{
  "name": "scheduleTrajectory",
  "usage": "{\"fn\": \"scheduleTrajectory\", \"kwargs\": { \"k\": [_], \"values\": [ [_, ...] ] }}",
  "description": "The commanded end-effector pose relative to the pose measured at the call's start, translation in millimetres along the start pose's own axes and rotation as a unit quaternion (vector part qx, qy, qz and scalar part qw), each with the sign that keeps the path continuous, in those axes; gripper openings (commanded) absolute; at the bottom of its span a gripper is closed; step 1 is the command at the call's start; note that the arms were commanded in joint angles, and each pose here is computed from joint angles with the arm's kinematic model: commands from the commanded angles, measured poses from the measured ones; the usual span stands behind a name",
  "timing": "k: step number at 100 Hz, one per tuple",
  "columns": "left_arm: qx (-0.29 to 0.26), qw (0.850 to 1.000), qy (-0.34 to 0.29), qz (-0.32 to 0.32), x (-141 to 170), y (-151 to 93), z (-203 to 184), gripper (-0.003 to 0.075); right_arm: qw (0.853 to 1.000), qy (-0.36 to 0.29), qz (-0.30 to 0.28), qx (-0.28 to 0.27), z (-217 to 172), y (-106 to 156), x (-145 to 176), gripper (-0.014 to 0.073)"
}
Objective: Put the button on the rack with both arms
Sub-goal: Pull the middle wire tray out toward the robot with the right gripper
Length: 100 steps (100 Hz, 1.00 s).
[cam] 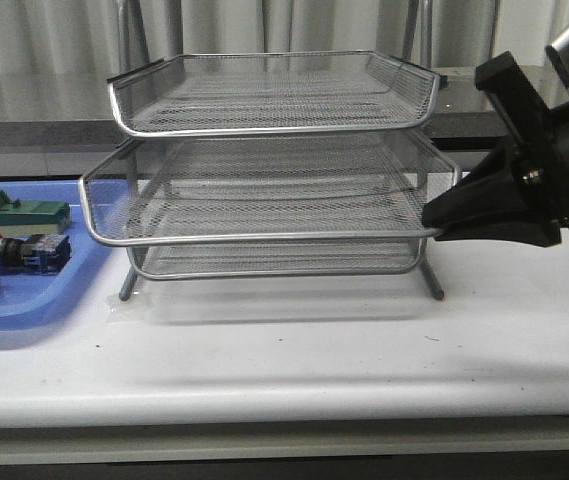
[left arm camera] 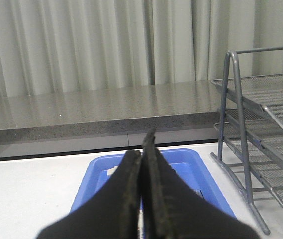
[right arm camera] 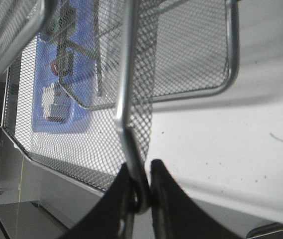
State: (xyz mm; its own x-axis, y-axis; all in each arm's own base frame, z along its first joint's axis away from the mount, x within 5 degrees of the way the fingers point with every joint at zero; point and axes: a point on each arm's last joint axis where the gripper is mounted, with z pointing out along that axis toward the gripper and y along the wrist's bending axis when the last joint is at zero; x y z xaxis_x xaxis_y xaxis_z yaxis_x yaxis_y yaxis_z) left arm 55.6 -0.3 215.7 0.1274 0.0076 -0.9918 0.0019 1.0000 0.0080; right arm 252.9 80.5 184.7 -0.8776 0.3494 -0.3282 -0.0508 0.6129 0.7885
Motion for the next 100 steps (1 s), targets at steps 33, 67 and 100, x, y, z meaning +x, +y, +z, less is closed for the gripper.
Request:
{"fn": "scheduleTrajectory", "kwargs": {
  "k": [33, 67, 100],
  "values": [
    [0.003, 0.999, -0.040, -0.009, 2.1, -0.5, -2.3, -0.0020, 0.999, 0.009, -0.014, -0.044, -28.6, 14.9, 38.0, -0.0056],
    [0.003, 0.999, -0.040, -0.009, 2.1, -0.5, -2.3, -0.0020, 0.997, 0.016, -0.041, -0.065, -32.4, 21.3, 41.3, 0.0214],
    [0.003, 0.999, -0.040, -0.009, 2.1, -0.5, -2.3, -0.0020, 0.990, 0.077, -0.085, -0.080, -34.0, 23.0, 53.0, 0.0454]
  ]
}}
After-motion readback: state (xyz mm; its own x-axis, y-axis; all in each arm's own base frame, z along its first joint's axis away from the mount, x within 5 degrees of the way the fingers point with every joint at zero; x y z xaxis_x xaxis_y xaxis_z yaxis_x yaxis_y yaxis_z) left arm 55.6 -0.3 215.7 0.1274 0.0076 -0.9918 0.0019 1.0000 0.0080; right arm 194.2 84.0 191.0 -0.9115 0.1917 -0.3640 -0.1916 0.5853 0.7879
